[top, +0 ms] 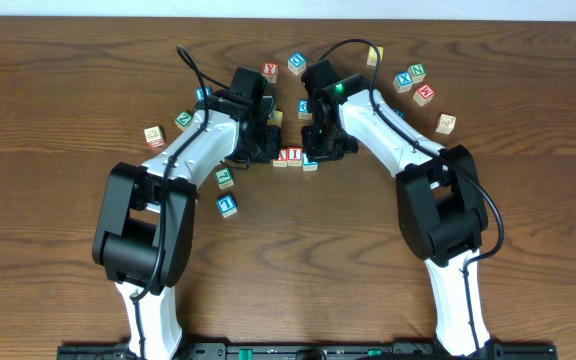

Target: Spell out AI2

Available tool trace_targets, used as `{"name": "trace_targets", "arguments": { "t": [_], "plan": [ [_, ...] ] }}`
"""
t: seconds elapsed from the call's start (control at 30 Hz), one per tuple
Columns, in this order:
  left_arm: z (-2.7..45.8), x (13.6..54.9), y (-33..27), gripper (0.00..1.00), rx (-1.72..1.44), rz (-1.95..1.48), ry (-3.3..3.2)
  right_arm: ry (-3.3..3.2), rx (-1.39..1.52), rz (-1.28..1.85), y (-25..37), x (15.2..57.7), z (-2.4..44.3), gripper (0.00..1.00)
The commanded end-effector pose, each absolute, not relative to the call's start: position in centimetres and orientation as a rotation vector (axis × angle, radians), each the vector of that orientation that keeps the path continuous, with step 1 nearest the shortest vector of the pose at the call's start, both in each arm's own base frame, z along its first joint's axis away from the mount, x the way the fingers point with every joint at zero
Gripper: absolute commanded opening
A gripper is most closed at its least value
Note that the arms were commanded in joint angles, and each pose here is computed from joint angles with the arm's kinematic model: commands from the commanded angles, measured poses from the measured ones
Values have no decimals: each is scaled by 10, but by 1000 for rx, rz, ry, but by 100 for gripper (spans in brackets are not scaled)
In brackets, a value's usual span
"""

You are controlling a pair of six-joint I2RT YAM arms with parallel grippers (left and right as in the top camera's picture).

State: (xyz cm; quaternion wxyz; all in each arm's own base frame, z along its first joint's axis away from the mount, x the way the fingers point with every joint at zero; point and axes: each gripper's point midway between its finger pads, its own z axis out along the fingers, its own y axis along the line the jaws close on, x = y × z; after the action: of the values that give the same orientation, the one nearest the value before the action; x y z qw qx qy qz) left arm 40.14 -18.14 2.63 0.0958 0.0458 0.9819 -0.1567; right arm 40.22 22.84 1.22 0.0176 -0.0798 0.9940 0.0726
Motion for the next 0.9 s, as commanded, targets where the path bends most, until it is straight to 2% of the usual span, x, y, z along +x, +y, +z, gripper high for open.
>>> {"name": "trace_targets", "arguments": {
  "t": [0.0,0.63,0.87],
  "plan": [
    [23,400,-184,7,183,-457,2910,3096,-240,257,237,398,11,6],
    [23,396,-186,8,193,-454,2922,3098,-239,256,236,398,12,6],
    [23,396,-186,7,193,-454,2925,3056,-256,270,237,408,33,5]
  ]
}}
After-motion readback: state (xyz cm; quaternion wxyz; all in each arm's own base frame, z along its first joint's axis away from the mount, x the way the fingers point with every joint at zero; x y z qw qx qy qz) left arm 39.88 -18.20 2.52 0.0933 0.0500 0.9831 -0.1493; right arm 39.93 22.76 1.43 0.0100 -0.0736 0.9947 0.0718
